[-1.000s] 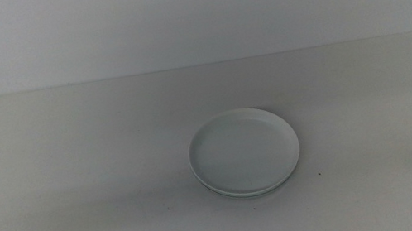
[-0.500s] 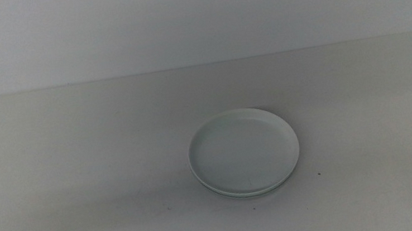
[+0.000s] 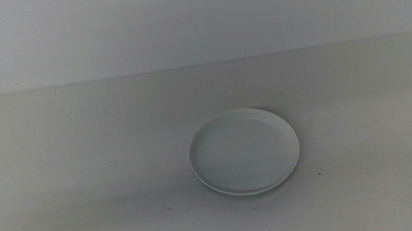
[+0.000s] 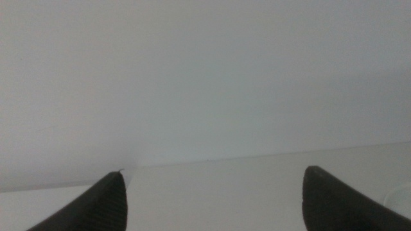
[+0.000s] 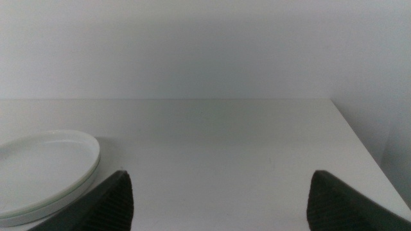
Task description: Stack the three bowls on top of each other.
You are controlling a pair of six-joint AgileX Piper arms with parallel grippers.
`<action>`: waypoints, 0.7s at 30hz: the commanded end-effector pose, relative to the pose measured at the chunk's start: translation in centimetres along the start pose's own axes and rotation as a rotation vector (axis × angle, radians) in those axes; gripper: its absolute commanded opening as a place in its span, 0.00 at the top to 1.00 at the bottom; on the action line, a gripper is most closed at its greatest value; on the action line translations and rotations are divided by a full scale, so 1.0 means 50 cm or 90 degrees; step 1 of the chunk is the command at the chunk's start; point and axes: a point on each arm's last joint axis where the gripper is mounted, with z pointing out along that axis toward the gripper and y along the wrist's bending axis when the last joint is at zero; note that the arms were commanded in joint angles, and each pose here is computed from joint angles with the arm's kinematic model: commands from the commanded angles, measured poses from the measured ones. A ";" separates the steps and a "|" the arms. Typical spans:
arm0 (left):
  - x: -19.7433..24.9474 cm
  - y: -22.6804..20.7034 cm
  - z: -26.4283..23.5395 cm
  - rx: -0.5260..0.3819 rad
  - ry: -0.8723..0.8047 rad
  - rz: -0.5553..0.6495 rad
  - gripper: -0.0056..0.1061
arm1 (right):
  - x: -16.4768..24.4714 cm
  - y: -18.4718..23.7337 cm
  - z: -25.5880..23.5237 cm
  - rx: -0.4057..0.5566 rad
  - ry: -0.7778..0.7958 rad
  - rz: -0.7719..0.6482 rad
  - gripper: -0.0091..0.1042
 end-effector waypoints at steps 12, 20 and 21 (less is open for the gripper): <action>0.079 -0.004 0.017 -0.002 0.020 -0.009 0.11 | -0.001 -0.001 0.000 0.003 -0.009 -0.003 0.10; 0.111 -0.006 0.020 -0.001 0.045 -0.007 0.11 | -0.001 -0.001 0.000 0.003 -0.009 -0.003 0.10; 0.109 -0.006 0.020 -0.002 0.041 -0.007 0.11 | -0.001 -0.001 0.000 0.003 -0.009 -0.003 0.10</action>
